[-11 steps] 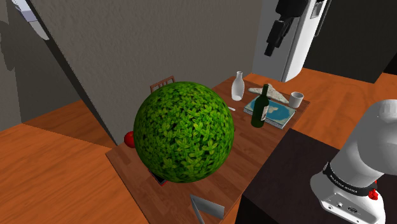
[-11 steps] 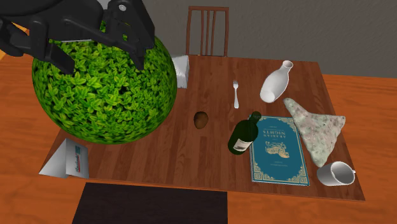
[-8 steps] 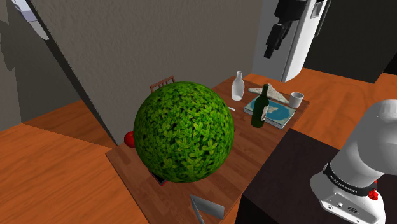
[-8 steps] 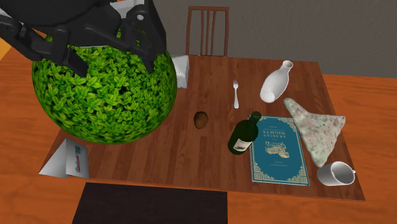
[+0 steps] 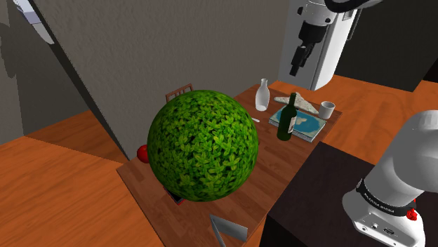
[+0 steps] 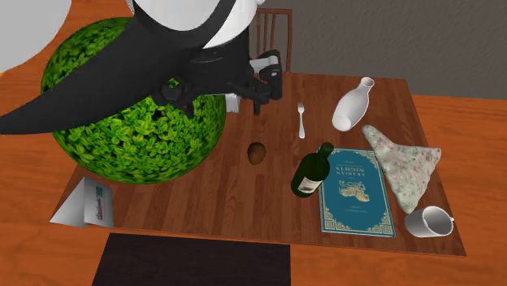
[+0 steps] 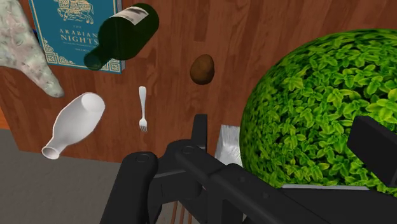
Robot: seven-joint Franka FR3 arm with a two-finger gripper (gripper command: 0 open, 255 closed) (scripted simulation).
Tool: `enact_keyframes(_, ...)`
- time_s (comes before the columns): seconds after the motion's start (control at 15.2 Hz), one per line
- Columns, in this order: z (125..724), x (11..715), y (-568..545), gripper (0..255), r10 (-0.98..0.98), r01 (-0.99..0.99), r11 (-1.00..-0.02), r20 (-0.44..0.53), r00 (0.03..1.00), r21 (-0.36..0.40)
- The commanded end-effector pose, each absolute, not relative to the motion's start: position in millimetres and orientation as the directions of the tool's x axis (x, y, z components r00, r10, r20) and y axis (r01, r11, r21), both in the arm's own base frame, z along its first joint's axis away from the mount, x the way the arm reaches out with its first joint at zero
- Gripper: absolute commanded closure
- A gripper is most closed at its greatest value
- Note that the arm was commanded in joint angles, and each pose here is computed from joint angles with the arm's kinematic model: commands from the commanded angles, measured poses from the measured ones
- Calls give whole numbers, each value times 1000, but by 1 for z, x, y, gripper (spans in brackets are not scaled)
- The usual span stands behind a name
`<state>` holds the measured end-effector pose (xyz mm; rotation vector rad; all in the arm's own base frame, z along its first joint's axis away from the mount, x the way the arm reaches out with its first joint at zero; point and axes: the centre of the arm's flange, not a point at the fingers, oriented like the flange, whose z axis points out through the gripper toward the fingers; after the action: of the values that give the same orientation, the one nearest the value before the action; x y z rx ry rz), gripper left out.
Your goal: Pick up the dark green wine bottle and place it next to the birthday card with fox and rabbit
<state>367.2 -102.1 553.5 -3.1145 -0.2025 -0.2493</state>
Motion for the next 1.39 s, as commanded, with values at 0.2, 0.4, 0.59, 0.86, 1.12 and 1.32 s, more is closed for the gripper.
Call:
enact_keyframes(0.2,511,383,-149,0,125,127,-992,147,981,-1)
enact_keyframes(0.4,484,393,-177,0,123,125,-992,139,983,-2)
enact_keyframes(0.59,457,403,-204,0,121,123,-992,131,984,-3)
enact_keyframes(0.86,421,416,-241,0,119,120,-993,120,986,-4)
enact_keyframes(1.12,385,428,-278,0,116,117,-993,109,987,-5)
enact_keyframes(1.32,357,437,-305,0,114,115,-993,101,988,-6)
